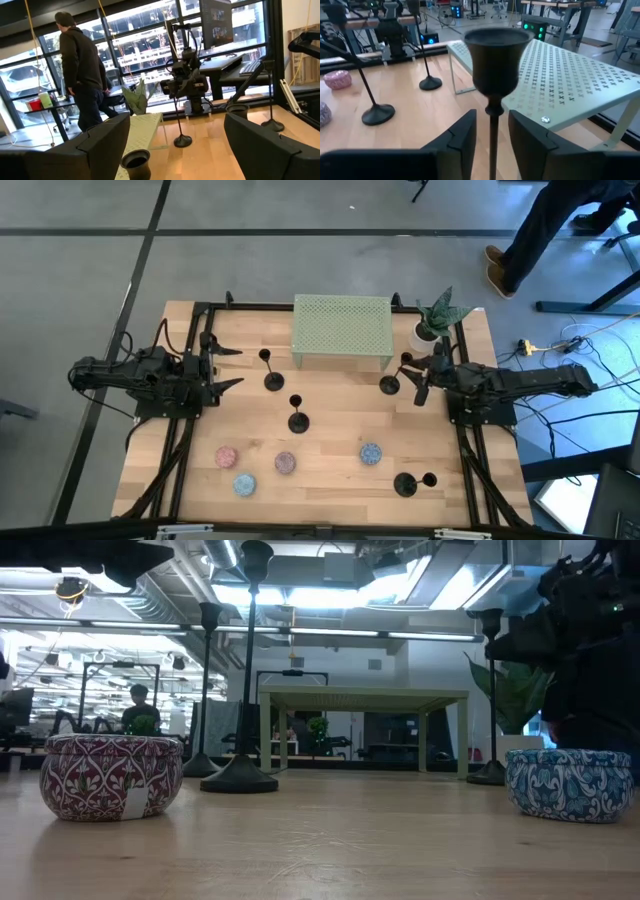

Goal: Pick & Place candle stick holders
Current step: Put the black candle holder on the shelf

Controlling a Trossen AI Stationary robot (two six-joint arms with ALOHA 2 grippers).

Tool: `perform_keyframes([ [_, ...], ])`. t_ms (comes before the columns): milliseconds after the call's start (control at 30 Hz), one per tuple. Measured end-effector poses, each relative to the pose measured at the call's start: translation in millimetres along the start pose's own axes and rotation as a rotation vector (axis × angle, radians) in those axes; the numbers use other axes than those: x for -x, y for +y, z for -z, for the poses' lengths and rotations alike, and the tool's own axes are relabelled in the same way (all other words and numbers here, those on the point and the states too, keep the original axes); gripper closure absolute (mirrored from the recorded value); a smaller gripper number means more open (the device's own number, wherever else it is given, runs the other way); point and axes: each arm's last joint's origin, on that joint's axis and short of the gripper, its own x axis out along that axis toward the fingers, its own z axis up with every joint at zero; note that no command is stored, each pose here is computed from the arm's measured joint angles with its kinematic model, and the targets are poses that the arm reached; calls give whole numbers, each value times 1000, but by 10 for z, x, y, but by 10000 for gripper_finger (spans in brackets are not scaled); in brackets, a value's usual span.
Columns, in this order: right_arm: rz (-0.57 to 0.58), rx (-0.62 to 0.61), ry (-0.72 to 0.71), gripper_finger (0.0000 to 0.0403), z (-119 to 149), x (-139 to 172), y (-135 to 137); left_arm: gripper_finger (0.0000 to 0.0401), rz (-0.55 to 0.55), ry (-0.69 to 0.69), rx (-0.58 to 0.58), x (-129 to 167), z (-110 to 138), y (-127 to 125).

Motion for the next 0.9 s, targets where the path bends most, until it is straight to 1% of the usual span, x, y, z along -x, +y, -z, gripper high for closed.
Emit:
perform_keyframes([
  [167,6,23,36,328,31,-52,24,79,0,-1,0,-1,-1,0],
  [400,3,62,22,388,15,-61,32,79,0,0,2,-1,0,0],
  [467,2,61,16,388,8,-61,33,79,0,0,5,-1,0,0],
  [567,-3,39,-23,375,-40,-59,39,79,0,0,11,-1,0,0],
  [667,-8,17,-63,371,-186,-33,46,79,0,0,12,-1,0,0],
  [733,-13,-15,-100,379,-325,-2,50,79,0,0,25,-1,0,0],
  [800,-21,-63,-135,389,-469,37,50,79,0,0,42,-1,0,0],
  [900,-72,-158,-189,390,-700,111,54,79,0,1,51,-1,1,0],
])
